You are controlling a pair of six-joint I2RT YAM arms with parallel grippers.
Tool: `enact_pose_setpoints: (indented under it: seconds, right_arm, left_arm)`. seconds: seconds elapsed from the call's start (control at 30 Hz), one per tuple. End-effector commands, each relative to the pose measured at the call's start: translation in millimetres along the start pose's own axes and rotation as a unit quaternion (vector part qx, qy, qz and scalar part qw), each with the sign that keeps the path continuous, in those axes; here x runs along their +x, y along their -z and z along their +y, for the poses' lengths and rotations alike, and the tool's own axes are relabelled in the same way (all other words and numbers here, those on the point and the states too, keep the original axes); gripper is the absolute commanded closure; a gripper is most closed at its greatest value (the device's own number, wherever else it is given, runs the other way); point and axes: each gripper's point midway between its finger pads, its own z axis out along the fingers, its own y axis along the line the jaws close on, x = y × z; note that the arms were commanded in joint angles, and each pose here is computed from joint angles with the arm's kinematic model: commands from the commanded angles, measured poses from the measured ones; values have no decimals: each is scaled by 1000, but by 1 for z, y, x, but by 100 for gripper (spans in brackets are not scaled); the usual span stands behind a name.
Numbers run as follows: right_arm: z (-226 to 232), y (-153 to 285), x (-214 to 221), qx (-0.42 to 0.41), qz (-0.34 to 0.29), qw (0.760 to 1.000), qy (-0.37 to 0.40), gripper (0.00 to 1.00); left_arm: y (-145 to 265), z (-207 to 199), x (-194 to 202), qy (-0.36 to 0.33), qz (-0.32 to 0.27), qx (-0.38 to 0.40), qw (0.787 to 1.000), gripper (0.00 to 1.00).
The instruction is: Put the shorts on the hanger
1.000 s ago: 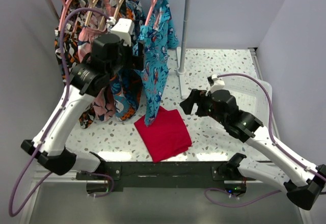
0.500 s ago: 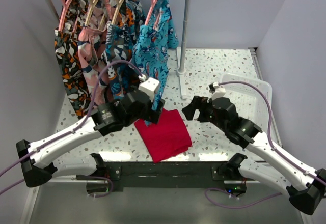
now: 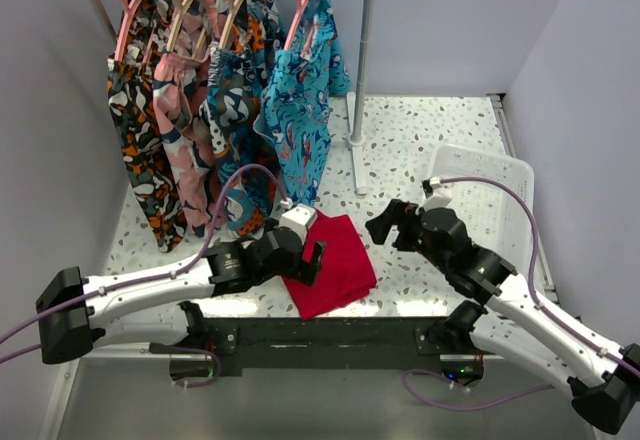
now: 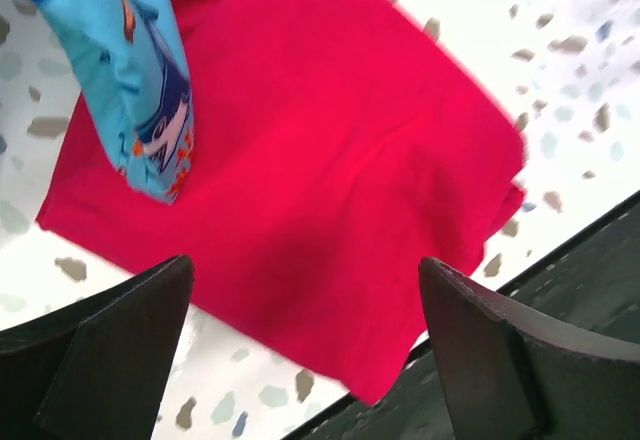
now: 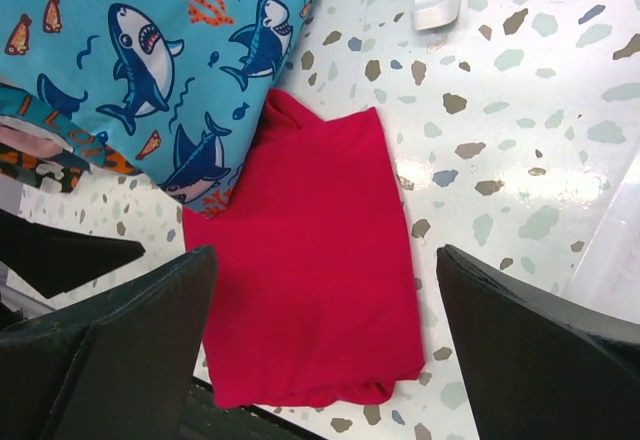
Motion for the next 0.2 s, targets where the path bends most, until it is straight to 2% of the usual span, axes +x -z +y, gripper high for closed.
enact_pose_setpoints:
  seconds: [0.0, 0.17]
  right_arm:
    - [-9, -1, -5, 16, -28, 999, -21, 5]
    - [-17, 1, -7, 31, -36, 999, -23, 5]
  left_arm:
    - [4, -21, -38, 47, -73, 41, 995, 0]
    - [5, -21, -42, 52, -104, 53, 992, 0]
